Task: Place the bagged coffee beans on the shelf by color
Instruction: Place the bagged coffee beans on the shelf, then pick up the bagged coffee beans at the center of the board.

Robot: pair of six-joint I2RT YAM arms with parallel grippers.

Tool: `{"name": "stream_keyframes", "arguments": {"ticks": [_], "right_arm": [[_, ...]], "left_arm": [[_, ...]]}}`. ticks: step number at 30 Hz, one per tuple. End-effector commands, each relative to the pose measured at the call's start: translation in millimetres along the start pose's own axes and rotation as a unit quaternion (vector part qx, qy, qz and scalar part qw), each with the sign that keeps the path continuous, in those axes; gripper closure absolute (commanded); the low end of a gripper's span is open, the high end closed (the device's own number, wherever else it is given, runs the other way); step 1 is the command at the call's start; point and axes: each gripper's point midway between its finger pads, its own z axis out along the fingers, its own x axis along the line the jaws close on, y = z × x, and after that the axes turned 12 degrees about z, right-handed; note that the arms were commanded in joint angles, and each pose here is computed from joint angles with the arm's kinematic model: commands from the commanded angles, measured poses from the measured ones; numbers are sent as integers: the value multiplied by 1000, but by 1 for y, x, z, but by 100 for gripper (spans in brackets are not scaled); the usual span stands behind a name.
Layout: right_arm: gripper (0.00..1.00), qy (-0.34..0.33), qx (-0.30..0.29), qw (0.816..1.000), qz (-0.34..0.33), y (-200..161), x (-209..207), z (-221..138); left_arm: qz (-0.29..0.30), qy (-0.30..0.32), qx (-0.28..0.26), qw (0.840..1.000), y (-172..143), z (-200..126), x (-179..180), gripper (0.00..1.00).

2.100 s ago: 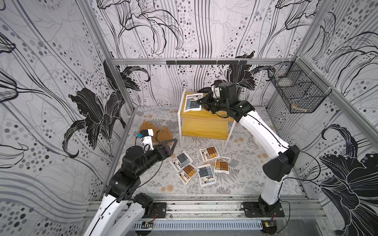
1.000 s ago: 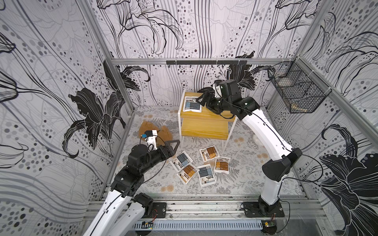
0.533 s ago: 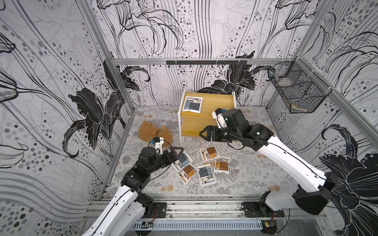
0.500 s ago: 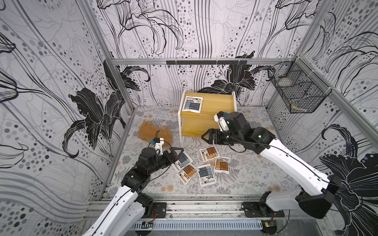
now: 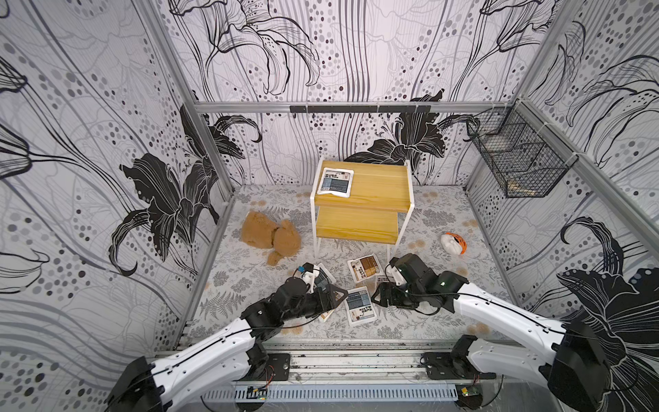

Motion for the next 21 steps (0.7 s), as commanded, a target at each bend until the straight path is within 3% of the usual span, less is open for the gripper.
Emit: {"name": "stream_keyframes", "arguments": {"ticks": [1,21], "right_arm": [[19,39,5,999,-6,0,12,9],[22,42,53,998,0,-15,-15,53]], "left_arm": [[-5,-40,-34,999,9,14,-25,12],[-20,-17,21,999,-26,64,0,11]]}}
